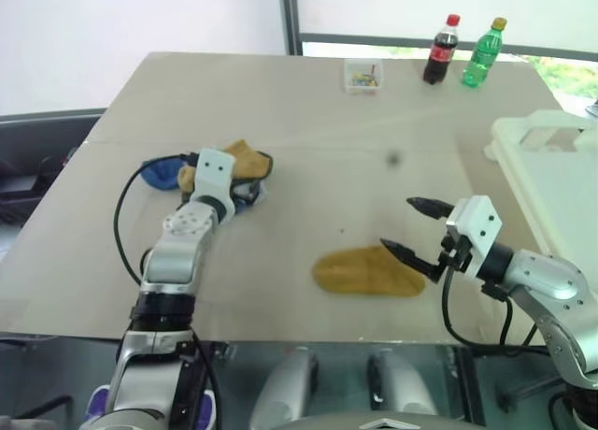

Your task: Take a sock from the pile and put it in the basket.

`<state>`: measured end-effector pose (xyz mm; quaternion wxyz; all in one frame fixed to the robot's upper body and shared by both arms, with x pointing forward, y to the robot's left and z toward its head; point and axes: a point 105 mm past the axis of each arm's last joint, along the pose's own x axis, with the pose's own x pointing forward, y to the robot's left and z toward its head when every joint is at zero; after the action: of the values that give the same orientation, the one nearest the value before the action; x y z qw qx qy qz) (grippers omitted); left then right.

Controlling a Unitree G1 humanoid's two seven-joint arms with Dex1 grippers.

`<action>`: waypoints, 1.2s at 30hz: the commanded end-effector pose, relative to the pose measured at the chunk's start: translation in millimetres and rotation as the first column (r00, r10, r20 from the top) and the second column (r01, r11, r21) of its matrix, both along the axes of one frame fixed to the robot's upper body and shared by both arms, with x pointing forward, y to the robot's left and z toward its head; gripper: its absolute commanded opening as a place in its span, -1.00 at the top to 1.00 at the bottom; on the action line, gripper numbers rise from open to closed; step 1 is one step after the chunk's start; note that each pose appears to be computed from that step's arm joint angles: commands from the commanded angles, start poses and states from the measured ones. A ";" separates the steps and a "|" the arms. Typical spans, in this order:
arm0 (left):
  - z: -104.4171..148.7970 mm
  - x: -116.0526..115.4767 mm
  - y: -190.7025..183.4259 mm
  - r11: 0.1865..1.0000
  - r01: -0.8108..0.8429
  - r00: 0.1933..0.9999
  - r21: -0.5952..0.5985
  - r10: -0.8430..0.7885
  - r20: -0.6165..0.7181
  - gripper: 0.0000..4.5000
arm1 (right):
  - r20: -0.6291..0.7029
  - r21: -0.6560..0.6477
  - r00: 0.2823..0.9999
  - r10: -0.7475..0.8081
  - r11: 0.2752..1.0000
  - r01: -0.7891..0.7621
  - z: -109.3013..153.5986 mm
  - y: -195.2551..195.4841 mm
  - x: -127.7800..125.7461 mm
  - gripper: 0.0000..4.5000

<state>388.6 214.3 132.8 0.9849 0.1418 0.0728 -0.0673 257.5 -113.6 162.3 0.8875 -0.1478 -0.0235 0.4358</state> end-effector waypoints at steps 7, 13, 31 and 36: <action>15.1 3.1 2.8 0.999 -0.021 0.998 0.045 0.018 0.057 -0.99 | 0.043 -0.004 0.999 0.016 1.000 -0.016 10.3 2.7 -4.1 -0.92; 15.1 5.8 -0.2 0.999 -0.036 0.998 0.015 0.035 0.058 -0.88 | 0.044 -0.009 0.999 0.023 1.000 -0.023 10.2 3.1 -4.3 -0.92; 22.5 2.9 -5.0 0.999 0.004 0.996 -0.041 -0.001 0.091 0.80 | 0.039 -0.023 0.999 0.026 0.999 -0.025 8.6 3.6 -4.4 -0.92; 23.1 0.8 -5.0 0.999 0.006 0.996 -0.047 -0.002 0.090 -0.22 | 0.039 -0.026 0.999 0.028 0.999 -0.027 8.2 4.3 -3.9 -0.92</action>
<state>391.2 208.0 135.4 0.9890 0.1161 0.0627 -0.0674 257.4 -114.9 161.0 0.8860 -0.1545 -0.0173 0.4368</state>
